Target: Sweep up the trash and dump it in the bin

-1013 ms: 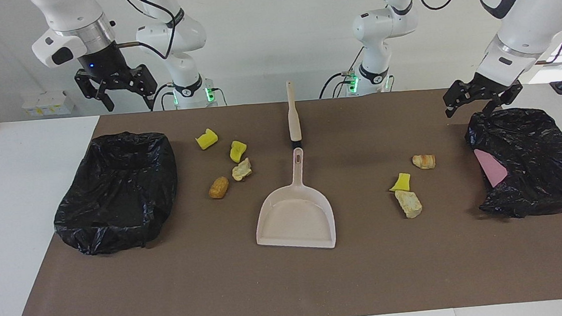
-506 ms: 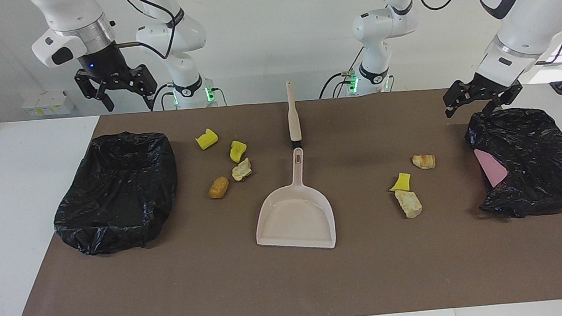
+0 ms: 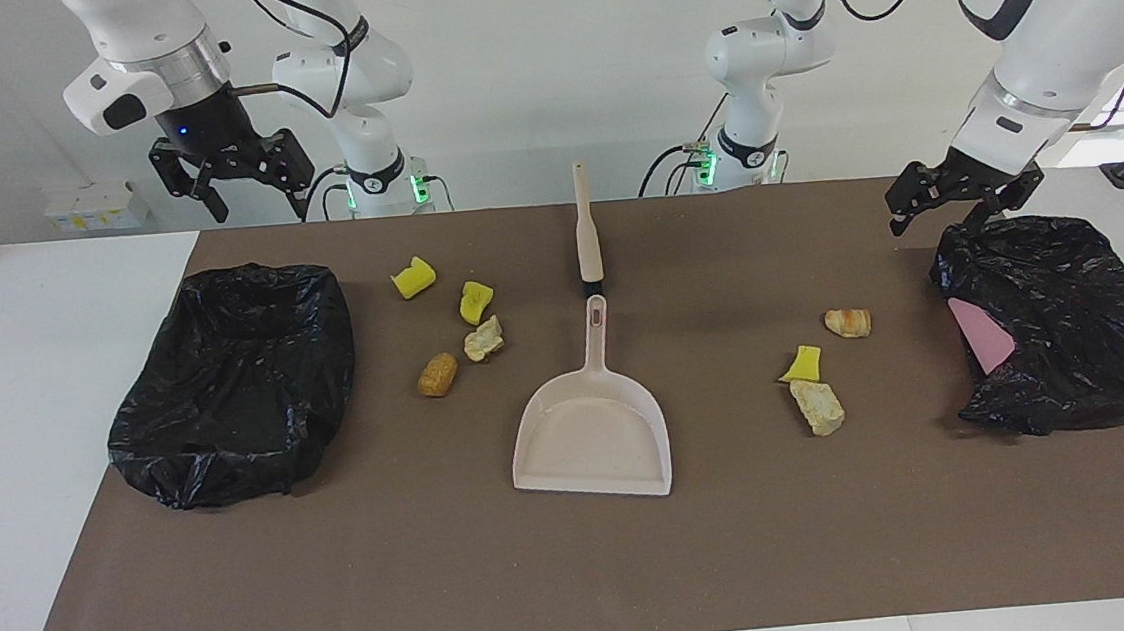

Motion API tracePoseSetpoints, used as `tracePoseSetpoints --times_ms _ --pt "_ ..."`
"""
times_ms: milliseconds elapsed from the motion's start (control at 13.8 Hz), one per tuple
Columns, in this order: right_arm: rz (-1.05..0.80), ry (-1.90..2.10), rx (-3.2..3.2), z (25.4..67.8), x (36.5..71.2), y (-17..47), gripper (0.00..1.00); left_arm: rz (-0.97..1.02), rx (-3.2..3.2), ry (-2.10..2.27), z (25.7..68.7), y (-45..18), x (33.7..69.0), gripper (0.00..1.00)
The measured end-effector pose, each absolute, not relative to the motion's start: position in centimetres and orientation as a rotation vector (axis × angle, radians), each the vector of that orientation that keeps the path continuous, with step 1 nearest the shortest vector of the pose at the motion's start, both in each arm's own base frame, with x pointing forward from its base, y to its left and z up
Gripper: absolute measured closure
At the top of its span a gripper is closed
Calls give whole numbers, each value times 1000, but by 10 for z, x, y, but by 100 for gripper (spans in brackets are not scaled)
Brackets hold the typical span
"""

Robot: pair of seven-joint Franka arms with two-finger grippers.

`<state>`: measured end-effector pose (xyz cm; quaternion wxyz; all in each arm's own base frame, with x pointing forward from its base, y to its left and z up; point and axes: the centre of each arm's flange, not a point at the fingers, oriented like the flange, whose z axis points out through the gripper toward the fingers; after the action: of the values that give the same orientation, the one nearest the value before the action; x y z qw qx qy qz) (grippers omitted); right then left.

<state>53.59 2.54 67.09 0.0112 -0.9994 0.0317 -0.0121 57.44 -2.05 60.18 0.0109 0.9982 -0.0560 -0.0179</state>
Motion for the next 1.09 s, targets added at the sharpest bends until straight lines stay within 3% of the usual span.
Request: tracePoseSetpoints --times_ms 1085 --pt "-38 99 -3117 671 536 25 0 -63 3113 -207 591 -30 573 0"
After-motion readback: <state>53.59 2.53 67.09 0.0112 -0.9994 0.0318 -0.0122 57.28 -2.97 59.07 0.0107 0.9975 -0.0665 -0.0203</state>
